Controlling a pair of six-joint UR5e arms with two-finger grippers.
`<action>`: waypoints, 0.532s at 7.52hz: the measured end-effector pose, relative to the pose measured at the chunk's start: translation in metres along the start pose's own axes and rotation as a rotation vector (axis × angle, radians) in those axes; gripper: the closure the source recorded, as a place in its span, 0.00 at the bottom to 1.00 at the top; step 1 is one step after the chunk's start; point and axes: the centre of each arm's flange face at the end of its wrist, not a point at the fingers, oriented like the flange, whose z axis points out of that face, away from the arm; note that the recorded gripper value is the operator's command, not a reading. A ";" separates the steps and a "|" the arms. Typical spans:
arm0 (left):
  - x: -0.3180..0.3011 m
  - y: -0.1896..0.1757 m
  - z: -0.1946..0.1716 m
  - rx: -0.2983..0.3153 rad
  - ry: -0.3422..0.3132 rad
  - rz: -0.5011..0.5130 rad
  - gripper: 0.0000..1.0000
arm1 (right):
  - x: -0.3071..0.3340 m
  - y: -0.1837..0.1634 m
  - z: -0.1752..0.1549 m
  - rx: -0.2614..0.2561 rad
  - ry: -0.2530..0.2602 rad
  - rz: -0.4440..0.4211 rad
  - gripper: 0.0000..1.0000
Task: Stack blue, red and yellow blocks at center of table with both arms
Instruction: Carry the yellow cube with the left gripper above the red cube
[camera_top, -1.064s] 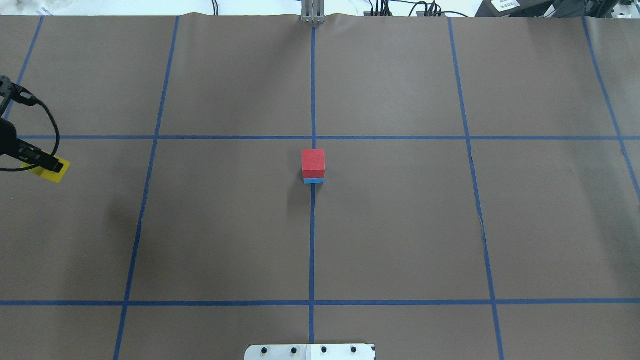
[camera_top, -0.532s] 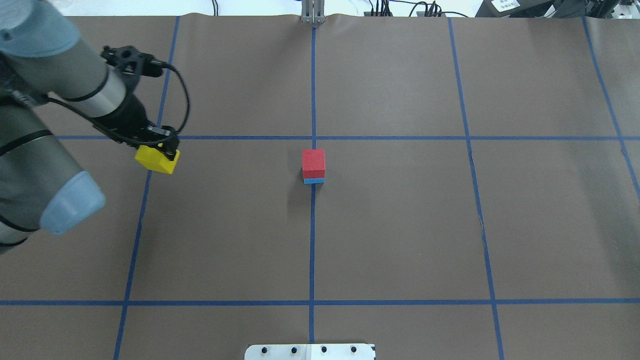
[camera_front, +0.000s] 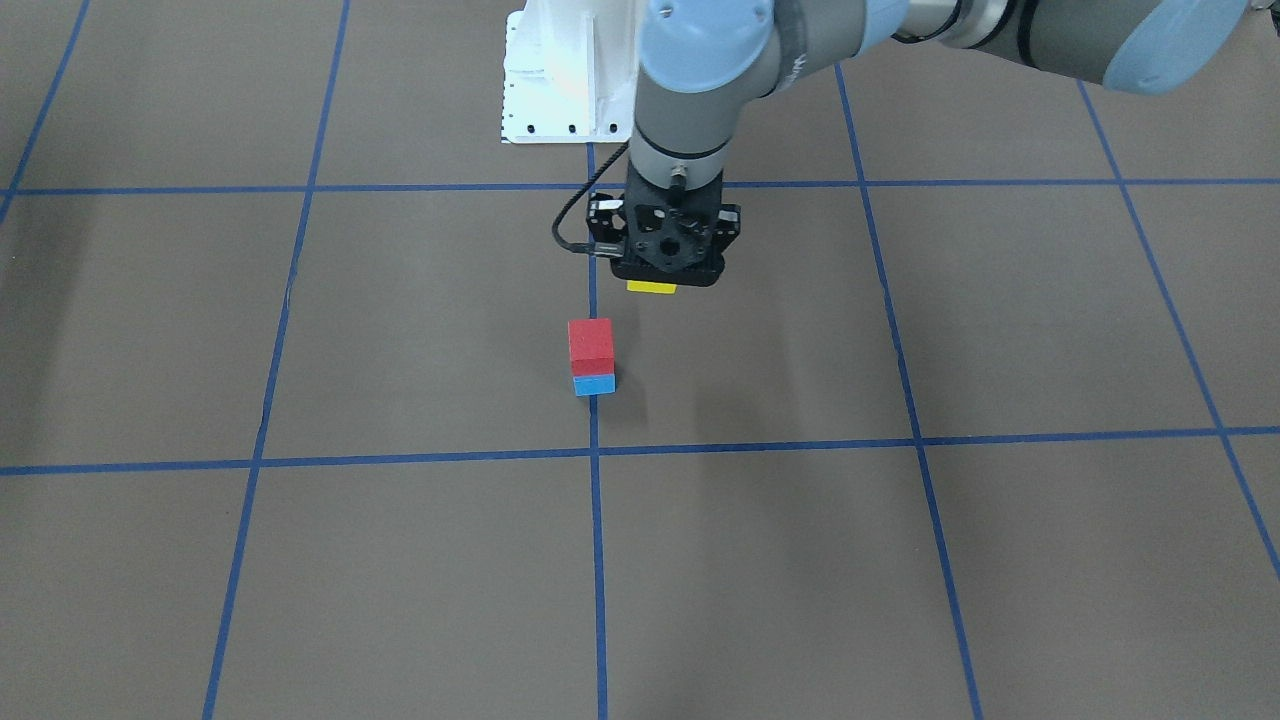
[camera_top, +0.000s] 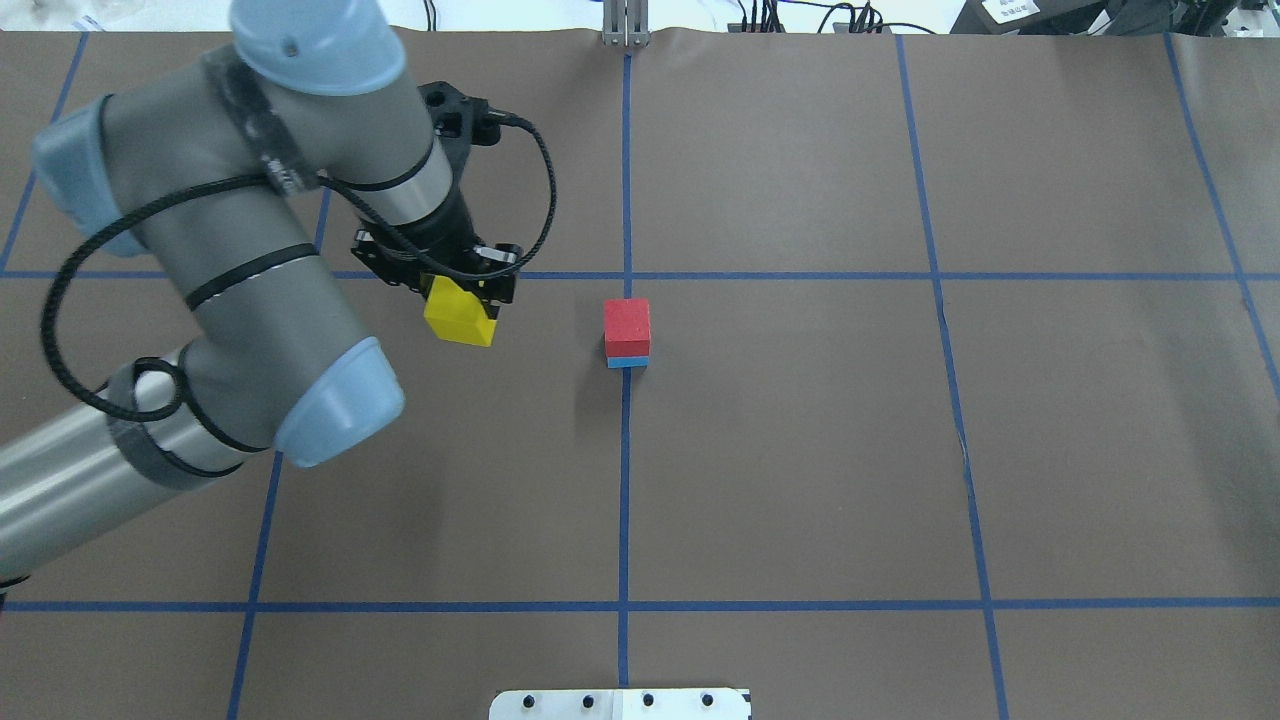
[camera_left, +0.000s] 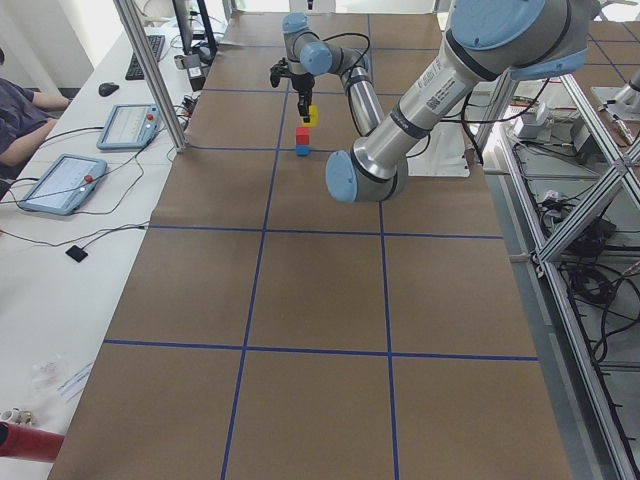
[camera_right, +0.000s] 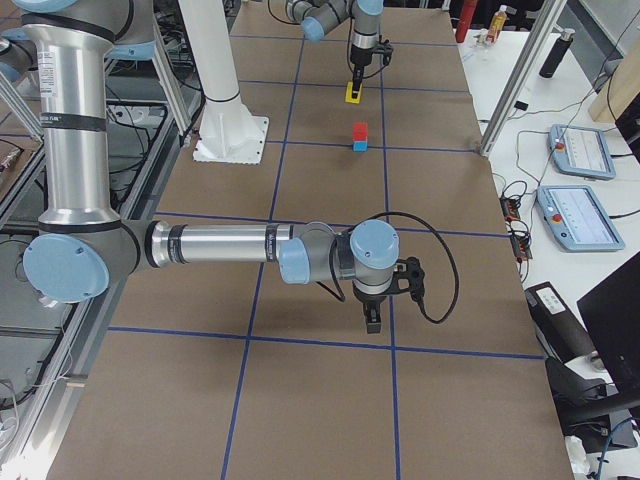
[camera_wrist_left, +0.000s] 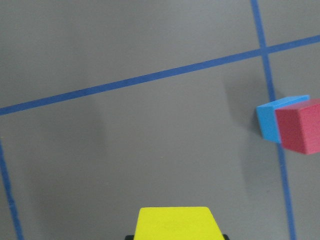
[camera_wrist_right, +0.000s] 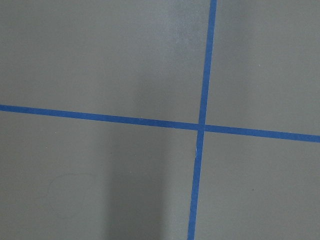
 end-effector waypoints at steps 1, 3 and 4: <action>0.030 -0.009 0.003 -0.015 -0.011 -0.027 1.00 | 0.000 -0.001 0.000 0.001 0.002 -0.002 0.00; 0.051 -0.018 0.017 -0.018 -0.031 -0.039 1.00 | -0.001 -0.001 -0.001 0.002 0.003 -0.004 0.00; 0.053 -0.022 0.025 -0.015 -0.037 -0.040 1.00 | -0.001 -0.001 -0.001 0.002 0.003 -0.004 0.00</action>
